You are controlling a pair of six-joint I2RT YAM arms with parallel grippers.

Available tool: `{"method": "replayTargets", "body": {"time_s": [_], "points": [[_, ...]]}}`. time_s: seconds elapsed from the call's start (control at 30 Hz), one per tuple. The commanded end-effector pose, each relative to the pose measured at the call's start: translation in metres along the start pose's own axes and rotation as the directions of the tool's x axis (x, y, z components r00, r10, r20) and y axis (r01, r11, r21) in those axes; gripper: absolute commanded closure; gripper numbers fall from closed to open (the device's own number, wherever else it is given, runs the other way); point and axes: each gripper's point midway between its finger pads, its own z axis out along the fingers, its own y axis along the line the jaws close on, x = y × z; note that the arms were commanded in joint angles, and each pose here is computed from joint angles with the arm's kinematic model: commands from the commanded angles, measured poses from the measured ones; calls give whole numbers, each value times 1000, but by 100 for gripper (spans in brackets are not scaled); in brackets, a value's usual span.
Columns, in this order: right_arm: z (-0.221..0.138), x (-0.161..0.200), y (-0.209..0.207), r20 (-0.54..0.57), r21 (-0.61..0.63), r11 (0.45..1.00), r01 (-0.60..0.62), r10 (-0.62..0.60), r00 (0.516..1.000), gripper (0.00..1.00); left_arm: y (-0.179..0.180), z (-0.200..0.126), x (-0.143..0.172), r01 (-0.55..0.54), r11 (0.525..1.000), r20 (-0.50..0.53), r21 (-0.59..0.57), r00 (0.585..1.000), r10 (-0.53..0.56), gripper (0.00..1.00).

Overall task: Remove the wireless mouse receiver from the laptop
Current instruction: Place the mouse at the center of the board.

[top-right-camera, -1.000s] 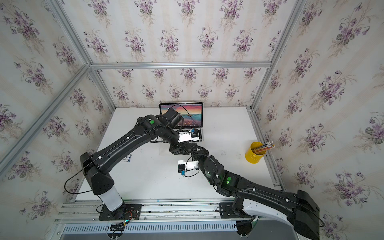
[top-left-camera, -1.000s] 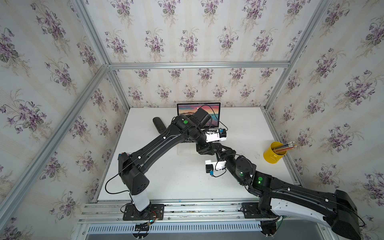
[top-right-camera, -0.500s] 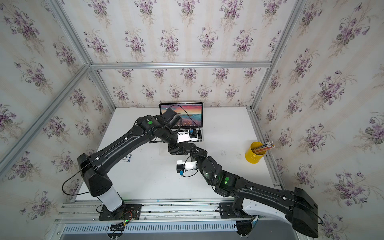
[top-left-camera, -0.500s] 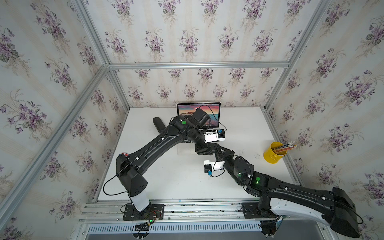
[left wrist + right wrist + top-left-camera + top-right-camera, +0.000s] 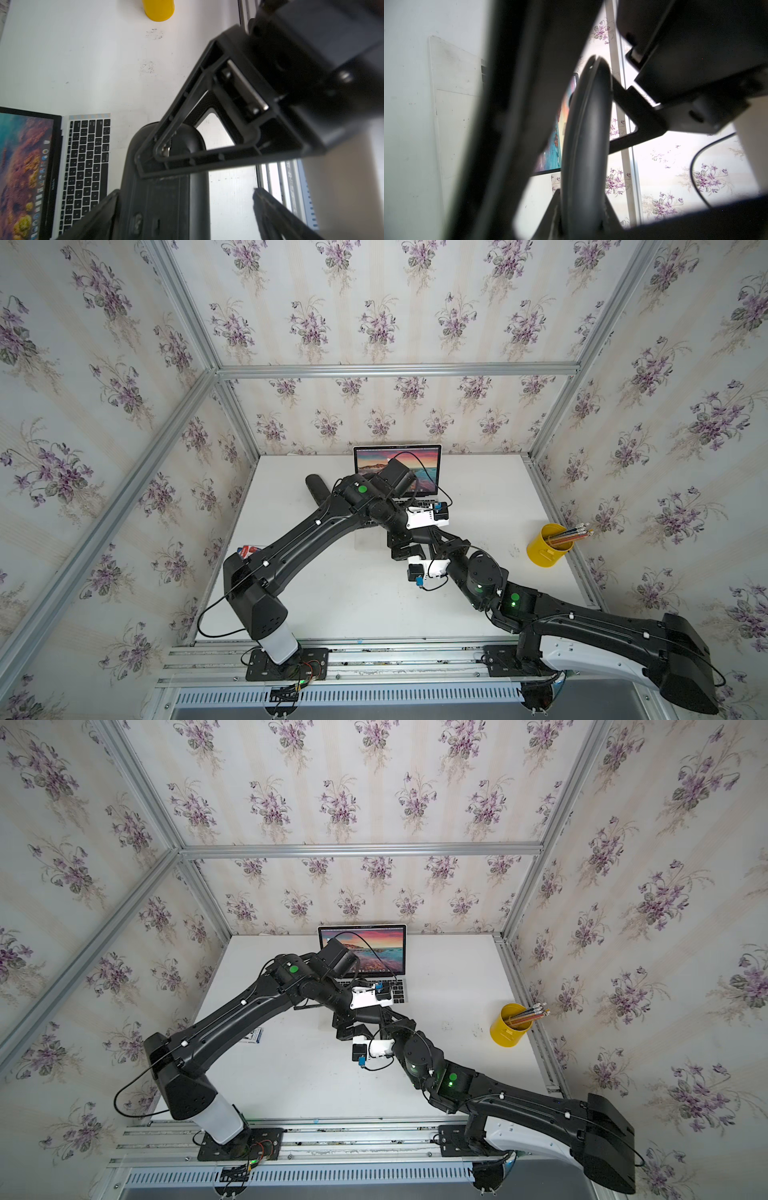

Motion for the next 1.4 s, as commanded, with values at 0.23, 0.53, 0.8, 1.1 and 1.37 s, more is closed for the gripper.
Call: {"method": "replayTargets", "body": {"time_s": [0.23, 0.53, 0.8, 1.1, 1.37], "points": [[7, 19, 47, -131, -131, 984, -121, 103, 986, 100, 27, -38, 1, -44, 946, 82, -321, 994, 74, 1], [7, 19, 66, -252, -291, 729, -619, 566, 785, 100, 106, -109, 23, 110, 593, 118, -798, 993, -26, 1], [20, 72, 49, -371, -247, 68, -967, 915, 159, 100, 147, -202, 71, 355, 115, 328, -928, 922, -205, 1], [26, 156, 62, -389, -112, -520, -847, 807, -445, 100, 115, -246, 127, 541, -149, 561, -828, 803, -202, 1], [45, 185, 111, -478, -9, -643, -766, 676, -561, 100, 94, -209, 175, 561, -158, 578, -813, 744, -336, 1]]}}
